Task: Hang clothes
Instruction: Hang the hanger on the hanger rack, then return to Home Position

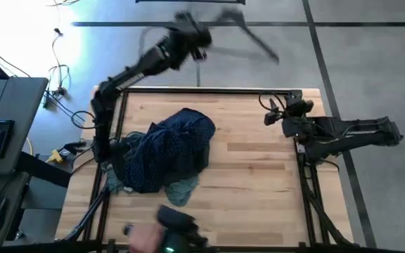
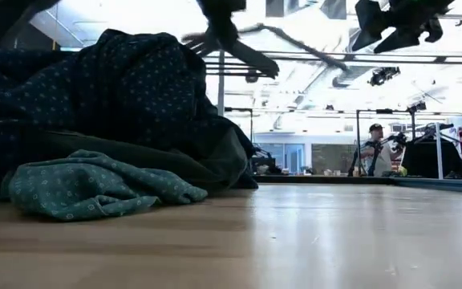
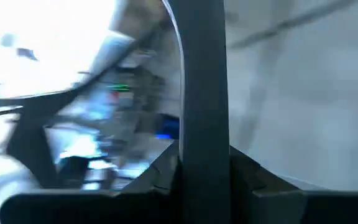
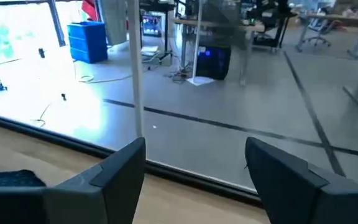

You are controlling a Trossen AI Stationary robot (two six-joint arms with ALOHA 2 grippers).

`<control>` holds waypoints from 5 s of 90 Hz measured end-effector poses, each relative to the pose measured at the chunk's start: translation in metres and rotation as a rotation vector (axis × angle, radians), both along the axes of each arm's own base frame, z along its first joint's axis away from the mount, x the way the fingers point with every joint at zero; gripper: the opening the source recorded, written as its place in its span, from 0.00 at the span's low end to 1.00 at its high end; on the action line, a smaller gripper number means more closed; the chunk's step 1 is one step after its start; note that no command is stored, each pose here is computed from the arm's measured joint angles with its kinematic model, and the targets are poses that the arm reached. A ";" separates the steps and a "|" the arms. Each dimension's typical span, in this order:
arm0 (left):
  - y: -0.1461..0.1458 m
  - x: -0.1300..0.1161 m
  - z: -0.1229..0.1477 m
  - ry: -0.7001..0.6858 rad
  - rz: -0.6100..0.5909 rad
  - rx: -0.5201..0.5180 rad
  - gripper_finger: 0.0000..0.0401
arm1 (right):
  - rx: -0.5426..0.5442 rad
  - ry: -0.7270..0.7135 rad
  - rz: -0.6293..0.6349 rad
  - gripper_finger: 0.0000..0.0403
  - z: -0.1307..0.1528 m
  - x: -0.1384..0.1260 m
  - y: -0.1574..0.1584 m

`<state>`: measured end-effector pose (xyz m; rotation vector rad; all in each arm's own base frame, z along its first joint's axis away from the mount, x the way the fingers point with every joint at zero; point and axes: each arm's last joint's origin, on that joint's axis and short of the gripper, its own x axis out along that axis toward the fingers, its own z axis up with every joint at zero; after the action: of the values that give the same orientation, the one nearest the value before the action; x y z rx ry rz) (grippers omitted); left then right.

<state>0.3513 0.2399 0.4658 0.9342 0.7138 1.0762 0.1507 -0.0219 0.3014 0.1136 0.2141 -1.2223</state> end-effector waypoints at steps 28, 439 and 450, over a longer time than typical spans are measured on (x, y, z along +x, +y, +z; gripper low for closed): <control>0.070 -0.077 0.033 -0.030 0.224 0.218 0.12 | 0.175 -0.084 0.080 0.63 -0.004 0.003 -0.008; -0.198 -0.246 -0.315 -0.988 -0.477 -1.063 0.33 | 0.121 -0.232 0.694 0.28 -0.147 -0.040 -0.011; -0.201 -0.248 -0.314 -0.991 -0.497 -1.062 0.33 | 0.105 -0.253 0.765 0.28 -0.144 -0.043 -0.001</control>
<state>0.1037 0.0388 0.1516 -0.3623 0.1110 0.4558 0.1072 -0.0224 0.1570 0.2495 0.0828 -0.4284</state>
